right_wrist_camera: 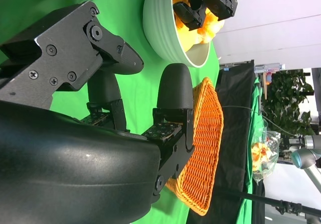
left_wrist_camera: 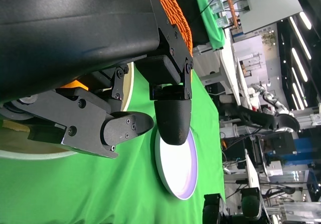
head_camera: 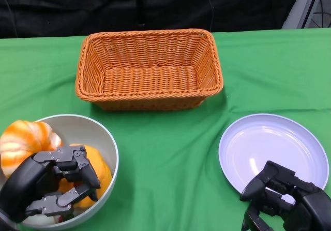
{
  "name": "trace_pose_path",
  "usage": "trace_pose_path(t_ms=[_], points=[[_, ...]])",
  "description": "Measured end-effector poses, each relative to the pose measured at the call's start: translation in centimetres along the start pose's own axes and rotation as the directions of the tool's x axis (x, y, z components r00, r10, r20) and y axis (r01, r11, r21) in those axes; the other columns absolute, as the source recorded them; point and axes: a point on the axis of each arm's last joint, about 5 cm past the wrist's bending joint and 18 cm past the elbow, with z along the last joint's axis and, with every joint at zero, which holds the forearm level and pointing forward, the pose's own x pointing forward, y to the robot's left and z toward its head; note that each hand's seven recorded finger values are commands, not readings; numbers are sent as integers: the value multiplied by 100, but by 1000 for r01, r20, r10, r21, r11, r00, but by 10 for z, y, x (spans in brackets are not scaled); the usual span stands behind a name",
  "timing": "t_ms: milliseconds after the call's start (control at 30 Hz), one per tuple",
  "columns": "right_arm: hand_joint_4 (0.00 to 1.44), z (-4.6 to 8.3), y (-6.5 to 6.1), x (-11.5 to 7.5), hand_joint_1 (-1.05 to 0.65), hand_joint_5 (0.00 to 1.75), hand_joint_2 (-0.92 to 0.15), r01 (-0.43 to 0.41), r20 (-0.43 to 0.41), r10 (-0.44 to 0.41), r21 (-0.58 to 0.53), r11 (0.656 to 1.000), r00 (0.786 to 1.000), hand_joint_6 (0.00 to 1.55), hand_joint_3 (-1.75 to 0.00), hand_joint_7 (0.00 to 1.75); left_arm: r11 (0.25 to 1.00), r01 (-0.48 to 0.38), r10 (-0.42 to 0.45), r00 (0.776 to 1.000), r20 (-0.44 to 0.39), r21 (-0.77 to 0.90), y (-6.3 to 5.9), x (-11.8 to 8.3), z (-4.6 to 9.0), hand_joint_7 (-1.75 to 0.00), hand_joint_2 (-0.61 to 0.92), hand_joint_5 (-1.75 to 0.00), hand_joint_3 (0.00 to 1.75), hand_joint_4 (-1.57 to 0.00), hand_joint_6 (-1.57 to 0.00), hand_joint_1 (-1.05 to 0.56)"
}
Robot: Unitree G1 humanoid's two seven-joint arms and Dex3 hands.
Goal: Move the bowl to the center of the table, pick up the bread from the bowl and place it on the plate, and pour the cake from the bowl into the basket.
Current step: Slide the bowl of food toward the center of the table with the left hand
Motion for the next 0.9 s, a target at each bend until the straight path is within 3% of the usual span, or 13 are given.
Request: trace_pose_path(t_ms=[900], points=[[60, 0, 0, 1, -2, 163, -47, -4, 10, 4, -4, 1000, 1000, 50, -112, 138, 1000, 1, -1, 1000, 0, 7, 0, 1, 0, -114, 81, -145, 58, -75, -78, -4]])
